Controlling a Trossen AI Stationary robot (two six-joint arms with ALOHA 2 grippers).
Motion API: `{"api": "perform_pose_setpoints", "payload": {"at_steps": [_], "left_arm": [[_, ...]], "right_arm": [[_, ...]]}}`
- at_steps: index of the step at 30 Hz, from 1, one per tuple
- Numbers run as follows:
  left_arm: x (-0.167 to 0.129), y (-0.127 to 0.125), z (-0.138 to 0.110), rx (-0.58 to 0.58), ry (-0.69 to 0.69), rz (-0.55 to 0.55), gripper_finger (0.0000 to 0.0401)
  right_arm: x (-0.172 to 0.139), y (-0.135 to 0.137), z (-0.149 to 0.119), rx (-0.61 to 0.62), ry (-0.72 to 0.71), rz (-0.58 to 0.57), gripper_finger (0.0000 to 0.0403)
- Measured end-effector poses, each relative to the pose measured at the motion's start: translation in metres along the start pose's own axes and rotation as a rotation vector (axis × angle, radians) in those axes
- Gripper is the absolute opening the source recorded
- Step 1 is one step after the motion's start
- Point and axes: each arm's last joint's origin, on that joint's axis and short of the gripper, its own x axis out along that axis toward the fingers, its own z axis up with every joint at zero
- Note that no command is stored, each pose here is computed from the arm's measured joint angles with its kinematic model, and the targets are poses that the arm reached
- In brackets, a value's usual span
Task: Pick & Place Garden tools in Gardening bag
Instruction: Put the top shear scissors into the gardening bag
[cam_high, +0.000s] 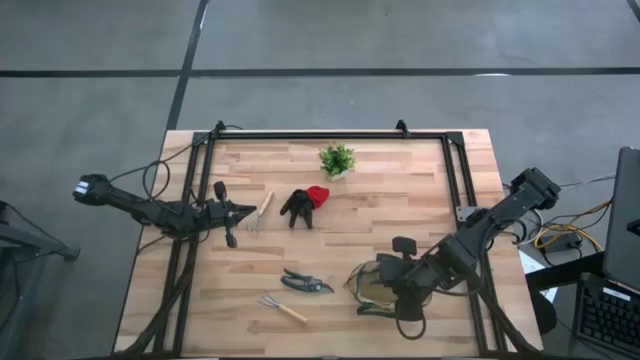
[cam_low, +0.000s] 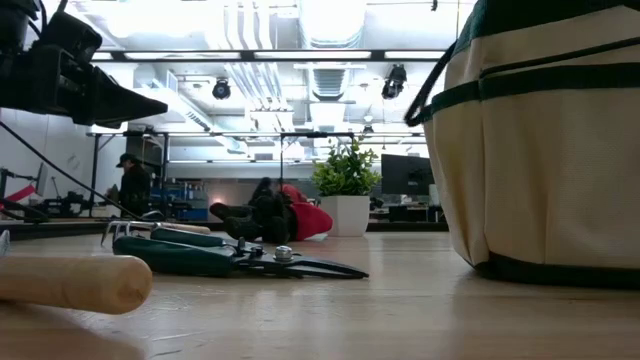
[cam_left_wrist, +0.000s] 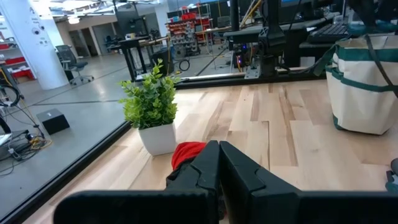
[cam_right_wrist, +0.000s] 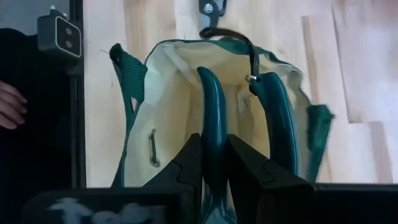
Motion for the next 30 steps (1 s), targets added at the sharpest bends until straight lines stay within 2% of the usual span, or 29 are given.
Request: {"api": "perform_pose_setpoints", "payload": {"at_steps": [6,12,20,30], "left_arm": [[0.0,0.0,0.0,0.0,0.0,0.0,0.0012],[0.0,0.0,0.0,0.0,0.0,0.0,0.0012],[0.0,0.0,0.0,0.0,0.0,0.0,0.0012],[0.0,0.0,0.0,0.0,0.0,-0.001,0.0012]], "right_arm": [[0.022,0.002,-0.006,0.027,-0.03,0.062,0.0041],[0.038,-0.008,-0.015,0.064,-0.007,0.018,0.0059],[0.06,-0.021,-0.021,0.06,-0.031,-0.003,0.0057],[0.063,-0.024,-0.02,0.065,-0.047,0.003,0.0088]]}}
